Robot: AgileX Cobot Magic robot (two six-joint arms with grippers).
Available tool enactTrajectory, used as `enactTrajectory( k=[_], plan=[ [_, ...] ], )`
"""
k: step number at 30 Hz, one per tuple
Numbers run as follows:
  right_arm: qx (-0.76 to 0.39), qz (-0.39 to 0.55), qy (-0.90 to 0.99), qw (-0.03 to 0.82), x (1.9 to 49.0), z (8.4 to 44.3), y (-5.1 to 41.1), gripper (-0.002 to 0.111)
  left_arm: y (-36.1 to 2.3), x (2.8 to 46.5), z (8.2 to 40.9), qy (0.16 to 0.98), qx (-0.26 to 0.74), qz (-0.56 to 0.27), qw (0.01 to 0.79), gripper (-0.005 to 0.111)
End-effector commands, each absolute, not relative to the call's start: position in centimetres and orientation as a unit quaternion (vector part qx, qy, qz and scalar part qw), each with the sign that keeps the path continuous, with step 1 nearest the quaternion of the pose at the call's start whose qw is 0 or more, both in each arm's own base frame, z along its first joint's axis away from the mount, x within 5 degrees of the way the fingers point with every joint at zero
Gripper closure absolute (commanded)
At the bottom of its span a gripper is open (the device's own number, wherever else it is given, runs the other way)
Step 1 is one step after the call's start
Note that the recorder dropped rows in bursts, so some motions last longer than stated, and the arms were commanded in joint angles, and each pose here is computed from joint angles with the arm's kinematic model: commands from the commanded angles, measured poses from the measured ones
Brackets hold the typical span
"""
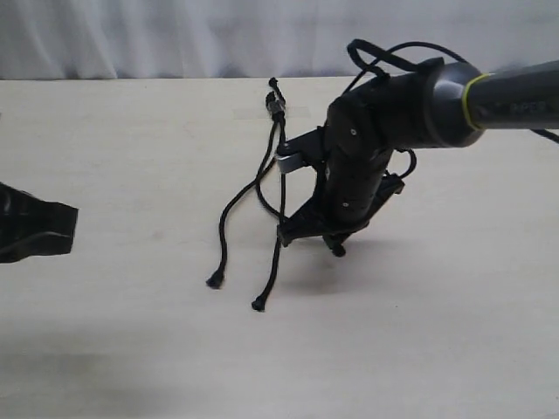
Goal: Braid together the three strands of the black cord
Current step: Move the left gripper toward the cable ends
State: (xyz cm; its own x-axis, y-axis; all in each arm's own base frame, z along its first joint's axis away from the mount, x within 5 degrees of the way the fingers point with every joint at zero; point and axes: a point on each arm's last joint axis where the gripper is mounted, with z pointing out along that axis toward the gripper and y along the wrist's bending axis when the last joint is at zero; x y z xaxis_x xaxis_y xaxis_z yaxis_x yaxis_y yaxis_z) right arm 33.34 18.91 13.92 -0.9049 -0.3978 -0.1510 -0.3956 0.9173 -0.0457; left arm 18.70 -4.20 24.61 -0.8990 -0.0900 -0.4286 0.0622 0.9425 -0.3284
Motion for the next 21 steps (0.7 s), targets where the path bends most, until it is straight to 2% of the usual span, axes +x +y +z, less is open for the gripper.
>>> enactTrajectory(
  k=[1,8,16,21],
  plan=[
    [-0.160,0.011,0.984,0.078,33.7,13.0,16.7,0.104,-6.5,20.1,23.5,0.957,0.027,-0.177,0.227,0.107],
    [-0.127,0.029,0.987,0.098,34.4,12.5,15.3,0.102,-10.6,21.7,21.4,0.958,0.077,-0.189,0.199,0.107],
    [-0.090,0.048,0.991,0.086,34.5,13.0,14.5,0.066,-14.2,25.4,22.8,0.957,0.144,-0.188,0.165,0.107],
    [-0.033,0.090,0.990,0.101,35.5,15.1,11.1,0.065,-15.6,28.1,23.1,0.965,0.182,-0.161,0.098,0.107]
  ],
)
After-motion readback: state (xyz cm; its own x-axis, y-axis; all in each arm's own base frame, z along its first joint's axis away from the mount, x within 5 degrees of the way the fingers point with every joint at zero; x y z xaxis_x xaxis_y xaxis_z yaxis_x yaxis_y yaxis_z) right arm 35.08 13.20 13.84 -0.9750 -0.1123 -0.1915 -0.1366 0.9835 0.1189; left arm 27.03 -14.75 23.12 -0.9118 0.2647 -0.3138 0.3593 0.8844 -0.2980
